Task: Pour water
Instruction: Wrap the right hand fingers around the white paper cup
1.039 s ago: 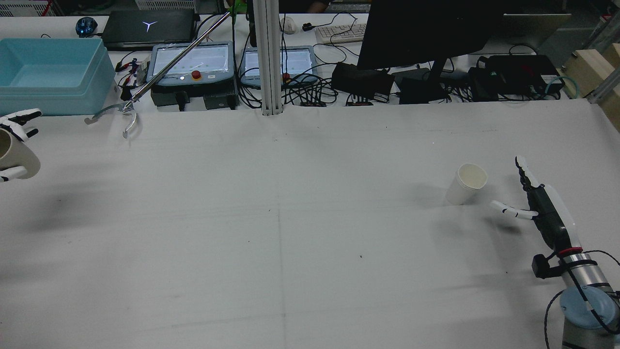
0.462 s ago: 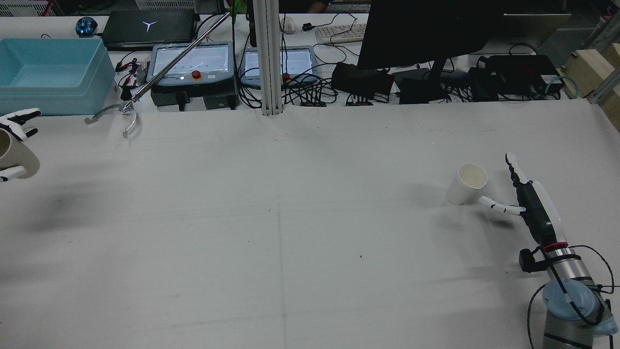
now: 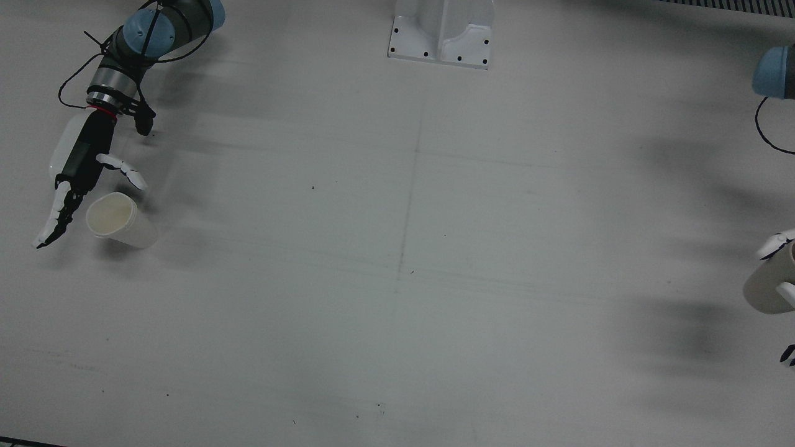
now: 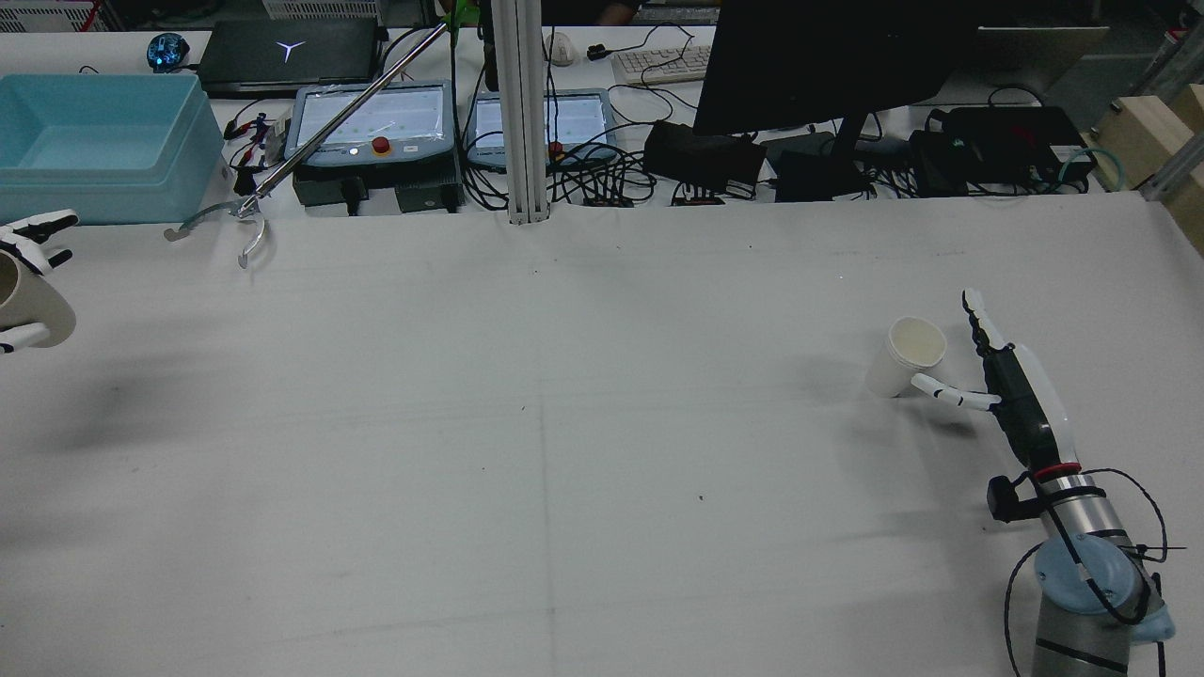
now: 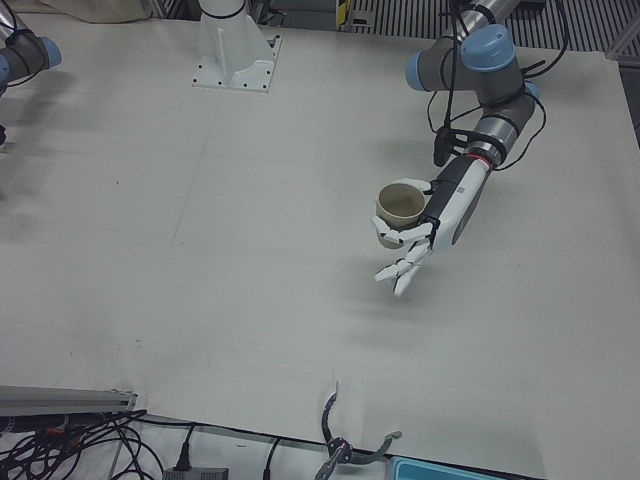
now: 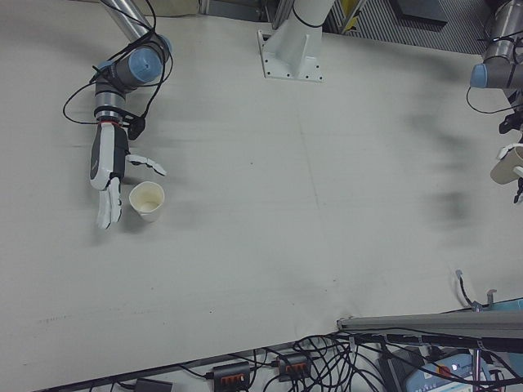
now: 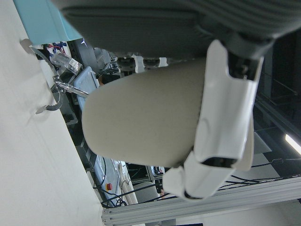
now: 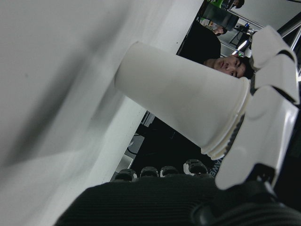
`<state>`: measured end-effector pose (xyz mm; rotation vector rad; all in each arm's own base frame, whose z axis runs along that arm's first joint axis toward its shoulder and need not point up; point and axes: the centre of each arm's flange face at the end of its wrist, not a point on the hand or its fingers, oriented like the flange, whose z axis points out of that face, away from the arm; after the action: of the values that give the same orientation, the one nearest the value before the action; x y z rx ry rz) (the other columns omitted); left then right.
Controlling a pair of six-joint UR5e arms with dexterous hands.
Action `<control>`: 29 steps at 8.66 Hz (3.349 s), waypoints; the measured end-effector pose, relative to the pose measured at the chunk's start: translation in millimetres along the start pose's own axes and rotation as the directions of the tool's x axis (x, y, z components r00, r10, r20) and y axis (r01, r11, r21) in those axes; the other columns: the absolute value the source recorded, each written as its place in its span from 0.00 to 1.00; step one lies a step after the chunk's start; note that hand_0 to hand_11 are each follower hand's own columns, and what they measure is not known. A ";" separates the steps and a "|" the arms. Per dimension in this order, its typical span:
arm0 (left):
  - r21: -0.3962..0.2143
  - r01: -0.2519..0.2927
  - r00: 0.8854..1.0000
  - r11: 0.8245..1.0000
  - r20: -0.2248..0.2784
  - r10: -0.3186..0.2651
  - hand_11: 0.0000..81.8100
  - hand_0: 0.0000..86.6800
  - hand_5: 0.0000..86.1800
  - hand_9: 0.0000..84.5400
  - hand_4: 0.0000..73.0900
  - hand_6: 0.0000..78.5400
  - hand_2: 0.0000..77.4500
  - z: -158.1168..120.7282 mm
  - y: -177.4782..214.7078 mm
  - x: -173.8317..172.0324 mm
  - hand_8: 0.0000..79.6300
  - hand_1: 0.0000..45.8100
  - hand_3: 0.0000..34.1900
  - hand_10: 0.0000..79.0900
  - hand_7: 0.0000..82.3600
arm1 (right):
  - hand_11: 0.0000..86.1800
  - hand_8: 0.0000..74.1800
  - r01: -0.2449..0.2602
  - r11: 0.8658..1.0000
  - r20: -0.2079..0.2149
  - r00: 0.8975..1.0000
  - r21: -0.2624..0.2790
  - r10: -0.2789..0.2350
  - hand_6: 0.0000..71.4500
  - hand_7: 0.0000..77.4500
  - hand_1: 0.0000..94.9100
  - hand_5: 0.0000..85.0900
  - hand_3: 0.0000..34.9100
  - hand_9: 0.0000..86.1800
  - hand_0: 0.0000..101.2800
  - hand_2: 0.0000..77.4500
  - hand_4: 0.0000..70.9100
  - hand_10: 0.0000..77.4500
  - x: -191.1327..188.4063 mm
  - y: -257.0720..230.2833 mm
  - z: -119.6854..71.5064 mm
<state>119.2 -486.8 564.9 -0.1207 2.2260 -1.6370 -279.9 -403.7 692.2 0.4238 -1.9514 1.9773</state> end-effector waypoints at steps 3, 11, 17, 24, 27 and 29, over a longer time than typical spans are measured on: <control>-0.020 0.001 1.000 1.000 0.009 -0.001 0.17 0.85 0.46 0.06 0.66 0.15 0.49 1.4 8.5 0.9 0.05 0.45 0.00 0.09 0.19 | 0.01 0.01 0.079 0.997 -0.047 0.996 -0.003 -0.079 0.01 0.01 0.18 0.01 0.00 0.01 0.46 0.24 0.00 0.01 2.2 19.5 13.7; -0.020 -0.041 0.999 0.999 0.011 0.041 0.17 0.85 0.46 0.06 0.66 0.15 0.49 -0.2 11.3 -0.3 0.05 0.45 0.00 0.09 0.19 | 0.04 0.01 0.124 0.992 -0.012 0.992 0.035 -0.124 0.01 0.01 0.17 0.01 0.00 0.01 0.46 0.25 0.00 0.02 -43.1 -6.6 50.8; -0.003 -0.045 0.999 0.999 0.011 0.045 0.17 0.81 0.46 0.06 0.66 0.14 0.49 -26.4 -3.8 1.6 0.04 0.44 0.00 0.09 0.18 | 0.04 0.01 0.083 0.996 -0.058 0.995 -0.024 -0.084 0.01 0.01 0.16 0.01 0.00 0.01 0.45 0.23 0.00 0.02 -8.0 33.0 45.1; -0.013 -0.044 0.999 0.999 0.006 0.044 0.17 0.84 0.46 0.05 0.66 0.13 0.50 -46.5 3.6 8.1 0.04 0.43 0.00 0.09 0.18 | 0.04 0.01 0.031 0.999 -0.047 0.998 -0.015 -0.032 0.01 0.01 0.17 0.01 0.00 0.01 0.46 0.22 0.00 0.02 -43.4 14.4 30.4; -0.011 -0.044 0.999 0.999 0.006 0.044 0.17 0.84 0.46 0.05 0.66 0.13 0.50 -57.3 7.1 10.7 0.04 0.43 0.00 0.09 0.18 | 0.05 0.01 0.006 1.000 -0.036 0.999 -0.013 -0.006 0.01 0.01 0.17 0.01 0.00 0.01 0.46 0.22 0.00 0.02 -49.9 3.2 36.0; -0.014 -0.044 0.999 0.999 0.000 0.044 0.17 0.83 0.46 0.05 0.66 0.13 0.50 -60.5 9.7 14.1 0.04 0.43 0.00 0.09 0.18 | 0.05 0.01 -0.059 0.998 -0.014 0.998 -0.022 0.059 0.01 0.01 0.16 0.01 0.00 0.01 0.46 0.23 0.00 0.02 -52.7 -1.0 42.7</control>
<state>86.7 -433.0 567.8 -0.0759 2.2245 -1.5982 -232.9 -447.7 671.1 0.3496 -1.9974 1.9872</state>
